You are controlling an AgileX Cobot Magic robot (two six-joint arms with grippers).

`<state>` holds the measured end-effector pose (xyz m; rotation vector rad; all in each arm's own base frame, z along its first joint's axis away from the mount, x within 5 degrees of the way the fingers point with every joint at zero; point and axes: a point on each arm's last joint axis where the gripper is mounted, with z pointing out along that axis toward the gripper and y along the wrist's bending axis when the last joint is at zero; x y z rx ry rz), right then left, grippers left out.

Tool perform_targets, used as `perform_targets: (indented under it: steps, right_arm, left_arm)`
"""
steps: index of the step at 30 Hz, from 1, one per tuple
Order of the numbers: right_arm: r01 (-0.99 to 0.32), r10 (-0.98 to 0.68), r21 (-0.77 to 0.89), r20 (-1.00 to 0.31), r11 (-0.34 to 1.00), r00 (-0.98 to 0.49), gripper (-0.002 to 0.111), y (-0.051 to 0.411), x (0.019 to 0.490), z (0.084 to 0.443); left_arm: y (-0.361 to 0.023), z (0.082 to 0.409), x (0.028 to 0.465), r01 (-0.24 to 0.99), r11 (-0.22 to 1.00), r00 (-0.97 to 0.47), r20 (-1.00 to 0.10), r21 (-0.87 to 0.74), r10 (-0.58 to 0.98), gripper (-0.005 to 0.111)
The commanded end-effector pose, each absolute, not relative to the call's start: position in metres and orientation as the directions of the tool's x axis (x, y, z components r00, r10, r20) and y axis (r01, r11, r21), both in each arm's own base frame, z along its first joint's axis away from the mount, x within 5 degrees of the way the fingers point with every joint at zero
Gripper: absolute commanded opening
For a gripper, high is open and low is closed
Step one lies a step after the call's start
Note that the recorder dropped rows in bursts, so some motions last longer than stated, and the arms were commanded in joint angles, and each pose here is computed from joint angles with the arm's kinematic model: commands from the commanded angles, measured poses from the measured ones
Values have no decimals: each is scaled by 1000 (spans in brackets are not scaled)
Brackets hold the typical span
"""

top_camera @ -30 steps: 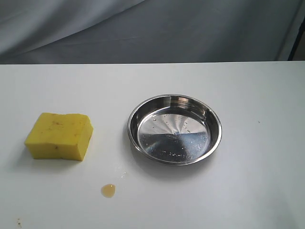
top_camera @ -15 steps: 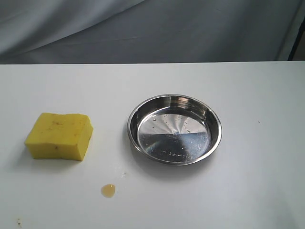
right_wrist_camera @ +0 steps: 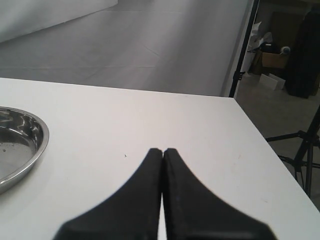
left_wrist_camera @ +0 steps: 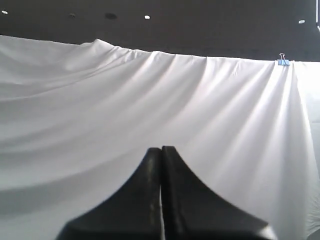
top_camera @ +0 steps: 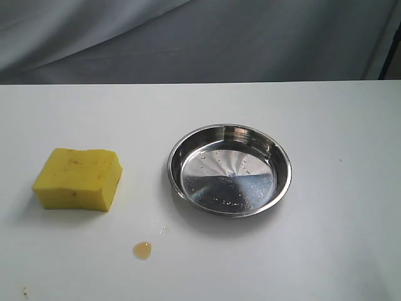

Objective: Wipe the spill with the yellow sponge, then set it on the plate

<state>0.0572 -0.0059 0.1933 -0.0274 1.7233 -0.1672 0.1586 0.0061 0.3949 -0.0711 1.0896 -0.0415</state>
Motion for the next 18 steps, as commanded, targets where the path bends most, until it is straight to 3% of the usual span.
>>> perform_targets:
  steps: [1,10,15,18]
  right_arm:
    - [83,-120,-133,-982,988,-148,0,-6,57,194]
    - [83,-120,-133,-982,988,-148,0,-6,57,194]
    - [83,-120,-133,-982,988,-148,0,-6,57,194]
    - [83,-120,-133,-982,988,-148,0,-6,57,194]
  left_arm:
    - [6,405,191,-7,998,345,-937,-61,-55,1]
    - [8,400,234,-31,995,-61,-994,94,92,1]
    - [13,406,245,-35,983,-304,-939,179,161,1]
    - [10,412,249,37,979,-420,-886,199,196,1]
